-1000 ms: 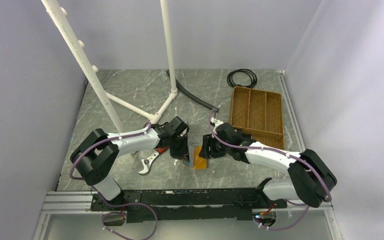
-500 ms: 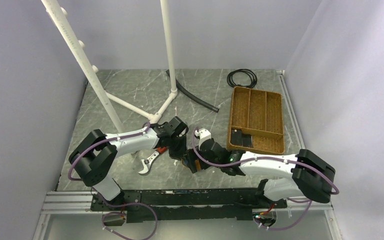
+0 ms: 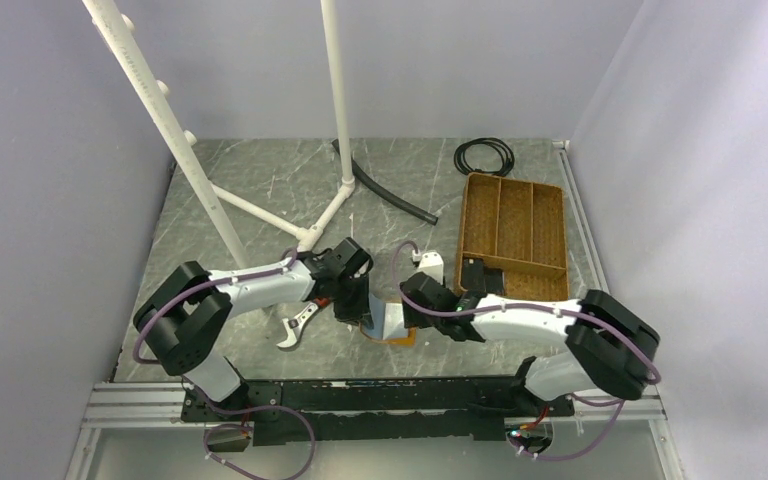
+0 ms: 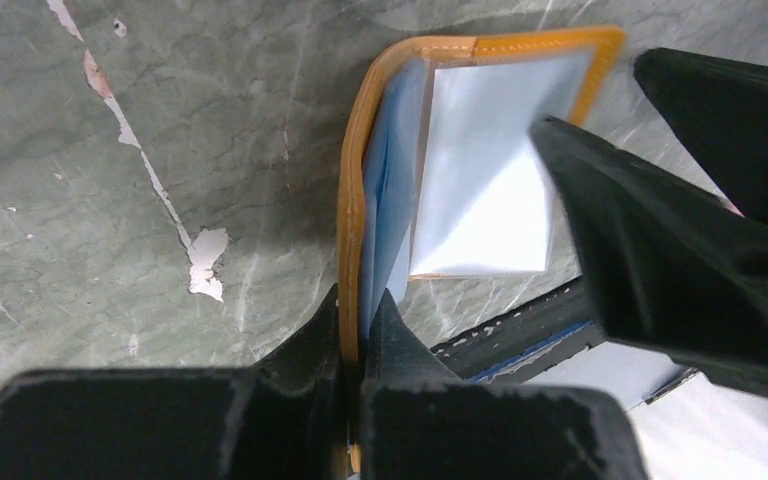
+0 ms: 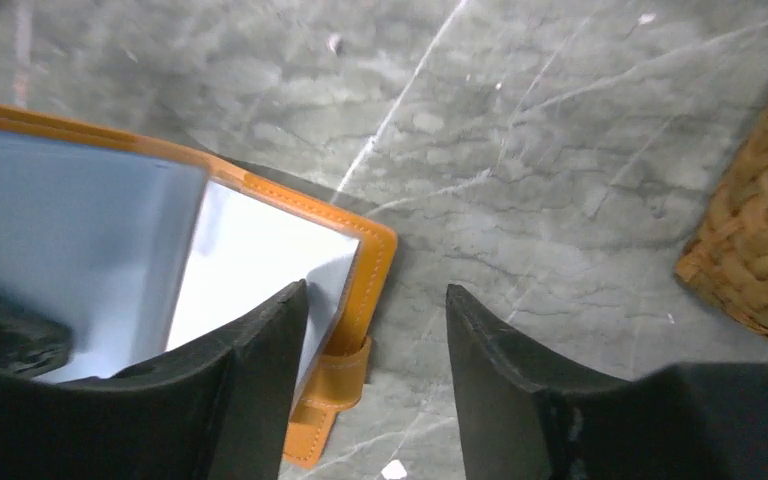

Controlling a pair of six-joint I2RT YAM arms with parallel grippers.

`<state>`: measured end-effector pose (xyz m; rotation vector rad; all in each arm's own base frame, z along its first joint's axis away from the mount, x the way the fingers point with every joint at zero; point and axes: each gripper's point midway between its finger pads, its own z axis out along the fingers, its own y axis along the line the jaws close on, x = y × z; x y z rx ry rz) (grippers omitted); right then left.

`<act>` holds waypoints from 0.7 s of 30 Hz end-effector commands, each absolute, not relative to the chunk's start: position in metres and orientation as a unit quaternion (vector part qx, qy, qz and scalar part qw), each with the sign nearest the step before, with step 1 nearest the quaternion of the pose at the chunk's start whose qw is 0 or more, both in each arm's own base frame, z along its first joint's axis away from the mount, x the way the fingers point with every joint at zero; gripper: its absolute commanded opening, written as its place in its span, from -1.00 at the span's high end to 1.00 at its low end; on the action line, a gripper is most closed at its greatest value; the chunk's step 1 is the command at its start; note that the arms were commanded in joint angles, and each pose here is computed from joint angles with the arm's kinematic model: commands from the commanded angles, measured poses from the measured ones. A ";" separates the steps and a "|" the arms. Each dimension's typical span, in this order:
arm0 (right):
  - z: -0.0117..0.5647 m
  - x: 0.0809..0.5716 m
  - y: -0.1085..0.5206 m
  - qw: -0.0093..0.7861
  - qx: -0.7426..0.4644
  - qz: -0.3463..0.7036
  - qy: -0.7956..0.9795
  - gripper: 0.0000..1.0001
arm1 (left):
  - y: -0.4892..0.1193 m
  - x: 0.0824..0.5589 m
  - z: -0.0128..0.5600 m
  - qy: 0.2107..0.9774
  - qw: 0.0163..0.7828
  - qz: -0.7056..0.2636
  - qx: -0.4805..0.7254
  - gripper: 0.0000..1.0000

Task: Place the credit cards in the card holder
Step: Open the card holder at the center of the board.

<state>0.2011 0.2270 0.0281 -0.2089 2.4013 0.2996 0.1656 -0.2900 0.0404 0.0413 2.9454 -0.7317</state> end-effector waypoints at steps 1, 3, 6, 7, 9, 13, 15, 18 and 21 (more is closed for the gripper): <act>0.013 0.198 0.231 0.316 -0.112 0.091 0.938 -0.15 | -0.288 0.165 0.043 0.966 0.065 -0.250 0.003 1.00; 0.011 0.195 0.233 0.311 -0.123 0.099 0.937 -0.21 | -0.289 0.166 0.043 0.963 0.070 -0.261 -0.006 1.00; 0.026 0.195 0.239 0.323 -0.149 0.105 0.929 -0.36 | -0.292 0.166 0.044 0.960 0.070 -0.272 -0.011 1.00; 0.030 0.195 0.237 0.323 -0.154 0.098 0.929 -0.42 | -0.291 0.165 0.043 0.960 0.071 -0.272 -0.012 1.00; 0.048 0.196 0.239 0.332 -0.161 0.104 0.923 -0.52 | -0.290 0.165 0.042 0.960 0.073 -0.272 -0.016 1.00; 0.086 0.194 0.261 0.338 -0.178 0.169 0.909 -0.68 | -0.289 0.166 0.043 0.959 0.073 -0.275 -0.016 1.00; 0.106 0.195 0.276 0.333 -0.181 0.211 0.901 -0.71 | -0.289 0.165 0.044 0.959 0.071 -0.274 -0.016 1.00; 0.129 0.192 0.296 0.321 -0.181 0.266 0.891 -0.65 | -0.288 0.166 0.047 0.959 0.074 -0.275 -0.016 1.00; 0.142 0.188 0.314 0.300 -0.179 0.326 0.878 -0.39 | -0.287 0.167 0.051 0.958 0.079 -0.275 -0.016 1.00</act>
